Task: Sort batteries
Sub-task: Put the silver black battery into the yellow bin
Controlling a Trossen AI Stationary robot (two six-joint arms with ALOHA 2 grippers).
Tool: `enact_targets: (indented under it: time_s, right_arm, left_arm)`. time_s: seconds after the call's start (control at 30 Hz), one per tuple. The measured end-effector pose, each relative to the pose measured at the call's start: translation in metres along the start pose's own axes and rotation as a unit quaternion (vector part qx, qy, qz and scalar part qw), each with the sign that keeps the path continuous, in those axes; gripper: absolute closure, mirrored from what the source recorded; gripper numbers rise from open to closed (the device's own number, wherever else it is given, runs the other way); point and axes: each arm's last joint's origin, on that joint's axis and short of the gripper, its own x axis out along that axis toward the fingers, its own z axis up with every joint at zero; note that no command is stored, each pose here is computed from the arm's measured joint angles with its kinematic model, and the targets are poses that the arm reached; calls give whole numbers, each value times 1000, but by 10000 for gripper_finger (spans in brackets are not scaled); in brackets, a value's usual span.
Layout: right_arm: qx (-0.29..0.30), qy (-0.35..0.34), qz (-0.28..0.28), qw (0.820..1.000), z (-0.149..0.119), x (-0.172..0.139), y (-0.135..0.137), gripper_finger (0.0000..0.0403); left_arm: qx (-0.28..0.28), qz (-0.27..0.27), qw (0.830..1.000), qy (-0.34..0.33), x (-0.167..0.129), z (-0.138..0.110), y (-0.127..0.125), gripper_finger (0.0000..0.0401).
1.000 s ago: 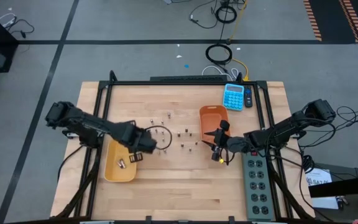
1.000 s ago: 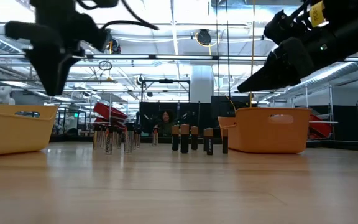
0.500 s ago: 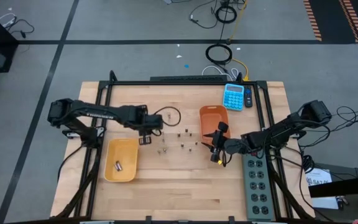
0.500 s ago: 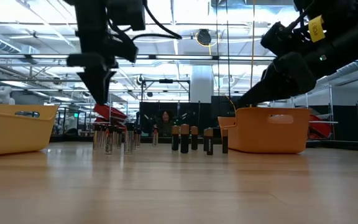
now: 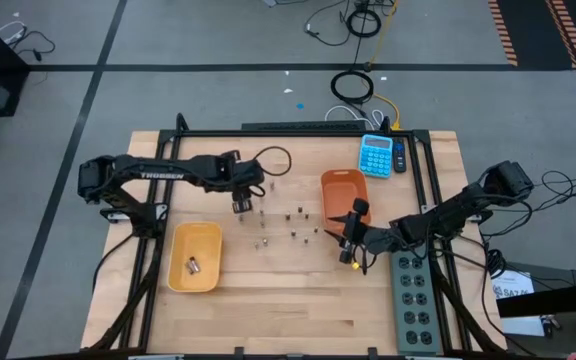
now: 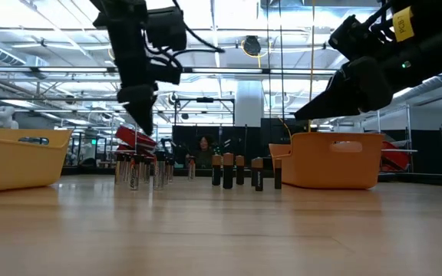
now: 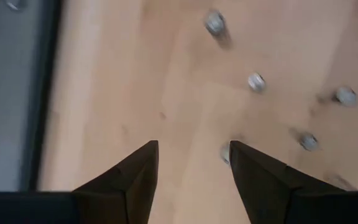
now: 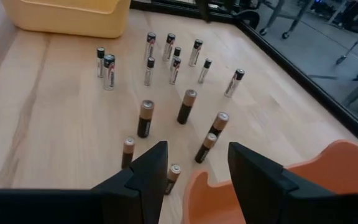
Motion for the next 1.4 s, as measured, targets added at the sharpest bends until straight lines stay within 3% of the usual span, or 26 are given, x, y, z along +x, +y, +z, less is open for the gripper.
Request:
enact_targets:
  time_s: [0.23,0.47,0.6,0.8,1.07,1.27,1.4]
  right_arm:
    - [19,1,22,1000,0,-3,5,241]
    - [-16,33,-8,999,22,-4,17,249]
    - [-35,32,-29,998,24,-5,17,246]
    - [-47,32,-32,998,25,-4,15,245]
    - [-54,32,-32,998,25,-4,15,247]
    - [-55,33,-34,997,25,-4,15,248]
    - [-59,36,-36,997,24,-4,15,248]
  left_arm:
    - [53,13,998,6,5,1,7,191]
    - [16,64,998,16,7,-1,15,225]
    - [35,51,998,5,7,1,16,256]
    - [39,36,997,-48,-11,22,26,249]
    - [-5,-36,994,-107,-24,37,45,200]
    - [-35,-116,984,-131,-13,46,39,181]
    - [-42,-144,983,-101,6,49,29,180]
